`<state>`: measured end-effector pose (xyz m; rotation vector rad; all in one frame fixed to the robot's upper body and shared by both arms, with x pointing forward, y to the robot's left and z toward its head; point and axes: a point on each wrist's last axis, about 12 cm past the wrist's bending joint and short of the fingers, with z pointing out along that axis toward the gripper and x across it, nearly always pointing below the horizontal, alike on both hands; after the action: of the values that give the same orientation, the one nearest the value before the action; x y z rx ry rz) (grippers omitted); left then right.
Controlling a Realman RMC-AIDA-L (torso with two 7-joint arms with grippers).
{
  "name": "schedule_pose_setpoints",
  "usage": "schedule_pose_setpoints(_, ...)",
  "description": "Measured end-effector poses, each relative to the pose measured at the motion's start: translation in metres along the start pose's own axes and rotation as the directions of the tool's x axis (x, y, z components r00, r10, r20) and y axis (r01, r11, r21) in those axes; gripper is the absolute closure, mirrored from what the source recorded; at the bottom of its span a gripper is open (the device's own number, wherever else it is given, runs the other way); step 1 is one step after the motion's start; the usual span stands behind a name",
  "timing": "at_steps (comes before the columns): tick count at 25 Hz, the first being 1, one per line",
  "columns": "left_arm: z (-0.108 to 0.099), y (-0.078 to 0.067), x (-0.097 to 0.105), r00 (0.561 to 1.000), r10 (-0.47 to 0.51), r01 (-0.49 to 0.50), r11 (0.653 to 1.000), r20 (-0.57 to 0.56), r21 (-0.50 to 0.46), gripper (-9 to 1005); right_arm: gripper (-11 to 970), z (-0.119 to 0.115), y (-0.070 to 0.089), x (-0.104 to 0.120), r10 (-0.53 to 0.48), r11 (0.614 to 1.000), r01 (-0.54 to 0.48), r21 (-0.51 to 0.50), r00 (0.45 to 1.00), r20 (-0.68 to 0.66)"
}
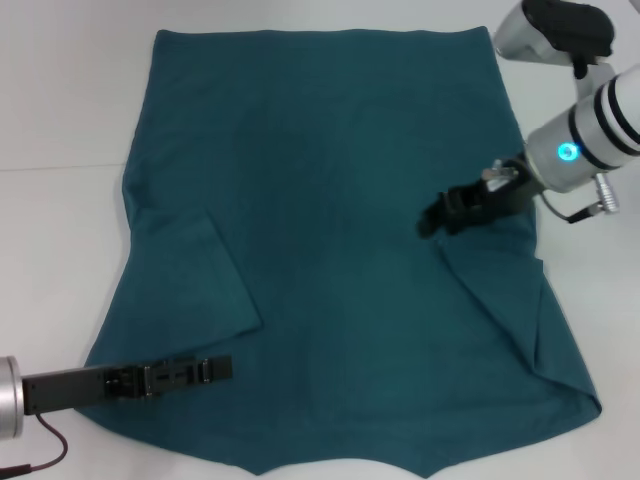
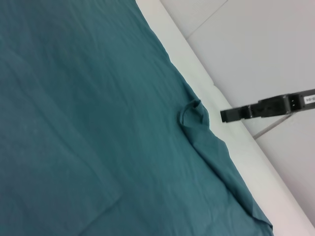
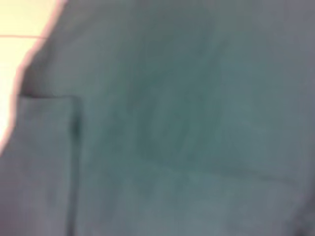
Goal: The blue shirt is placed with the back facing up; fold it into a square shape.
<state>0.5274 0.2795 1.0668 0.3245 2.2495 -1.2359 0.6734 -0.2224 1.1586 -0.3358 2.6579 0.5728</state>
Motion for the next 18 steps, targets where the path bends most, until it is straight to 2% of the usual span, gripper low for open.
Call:
schedule_pose_setpoints(2,0.000,0.000,0.000,1.000,0.000,0.000,1.000,-0.001,0.000,123,581,-0.001,0.004,0.000,-0.020,0.998,0.021,-0.060,1.000,0.024)
schedule_pose_setpoints(4,0.000,0.000,0.001,1.000,-0.001,0.001,1.000,-0.003,-0.002,123,481,-0.004,0.001,-0.001,-0.019,0.997,0.021,-0.070,0.999,0.033)
schedule_pose_setpoints(8,-0.001,0.001,0.001,1.000,-0.008,0.008,1.000,-0.001,-0.004,123,398,-0.013,-0.008,0.000,-0.010,0.998,0.011,-0.061,1.000,0.020)
schedule_pose_setpoints(9,-0.001,0.001,0.001,1.000,-0.010,0.010,1.000,0.001,-0.004,123,377,-0.022,-0.018,0.004,0.006,0.998,-0.006,-0.057,1.000,-0.003)
schedule_pose_setpoints(12,-0.001,0.001,0.001,1.000,-0.022,0.022,1.000,0.004,-0.006,124,315,-0.034,-0.033,0.013,0.033,0.998,-0.034,-0.050,0.999,-0.021)
schedule_pose_setpoints(14,-0.002,0.002,0.000,0.999,-0.046,0.046,0.999,0.008,-0.016,124,318,-0.047,-0.047,0.030,0.068,0.995,-0.071,-0.067,0.997,-0.042)
schedule_pose_setpoints(16,-0.003,0.004,-0.001,0.997,-0.074,0.075,0.997,0.017,-0.029,124,321,-0.051,-0.052,0.037,0.084,0.992,-0.087,-0.086,0.996,-0.044)
schedule_pose_setpoints(18,-0.006,0.006,-0.003,0.994,-0.105,0.107,0.994,0.036,-0.036,123,324,-0.058,-0.062,0.054,0.121,0.982,-0.127,-0.137,0.991,-0.050)
